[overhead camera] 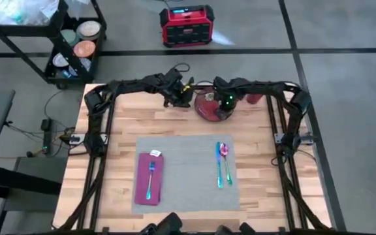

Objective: Set table place
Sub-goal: Put the red plate on the gray table mat

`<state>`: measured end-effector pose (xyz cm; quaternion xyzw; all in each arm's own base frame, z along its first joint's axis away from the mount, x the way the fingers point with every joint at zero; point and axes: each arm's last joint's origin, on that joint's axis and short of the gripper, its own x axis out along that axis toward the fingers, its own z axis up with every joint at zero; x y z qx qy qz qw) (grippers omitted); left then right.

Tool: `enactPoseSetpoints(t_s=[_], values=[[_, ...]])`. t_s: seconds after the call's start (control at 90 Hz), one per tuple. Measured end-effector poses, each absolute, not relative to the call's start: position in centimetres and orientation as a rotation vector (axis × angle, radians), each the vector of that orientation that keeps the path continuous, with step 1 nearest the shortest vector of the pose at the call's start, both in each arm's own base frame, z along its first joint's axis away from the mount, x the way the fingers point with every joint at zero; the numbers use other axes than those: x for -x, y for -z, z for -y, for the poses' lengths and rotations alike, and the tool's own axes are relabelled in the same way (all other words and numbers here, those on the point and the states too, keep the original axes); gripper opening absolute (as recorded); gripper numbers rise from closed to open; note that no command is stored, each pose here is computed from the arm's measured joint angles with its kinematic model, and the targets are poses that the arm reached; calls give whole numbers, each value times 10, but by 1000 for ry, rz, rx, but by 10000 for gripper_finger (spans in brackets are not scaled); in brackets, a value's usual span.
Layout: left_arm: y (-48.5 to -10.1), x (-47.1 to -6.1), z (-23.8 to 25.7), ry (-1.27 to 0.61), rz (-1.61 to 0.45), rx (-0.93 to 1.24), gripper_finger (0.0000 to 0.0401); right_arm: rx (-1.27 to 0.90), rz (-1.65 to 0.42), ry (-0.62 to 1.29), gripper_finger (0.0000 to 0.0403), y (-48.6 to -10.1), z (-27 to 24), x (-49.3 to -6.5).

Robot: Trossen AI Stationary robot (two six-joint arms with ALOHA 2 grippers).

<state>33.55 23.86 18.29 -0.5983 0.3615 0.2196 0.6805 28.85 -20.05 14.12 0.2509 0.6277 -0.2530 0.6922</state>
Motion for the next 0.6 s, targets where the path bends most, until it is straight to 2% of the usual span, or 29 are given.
enactPoseSetpoints(t_s=[0.289,0.444,0.6], values=[[-179,-321,-244,-519,-890,1340,59,-464,-1258,436,0,-173,188,-336],[-179,-316,-251,-531,-877,1340,59,-488,-1232,350,0,-178,181,-345],[-179,-312,-257,-550,-855,1344,59,-509,-1188,363,0,-196,180,-344]])
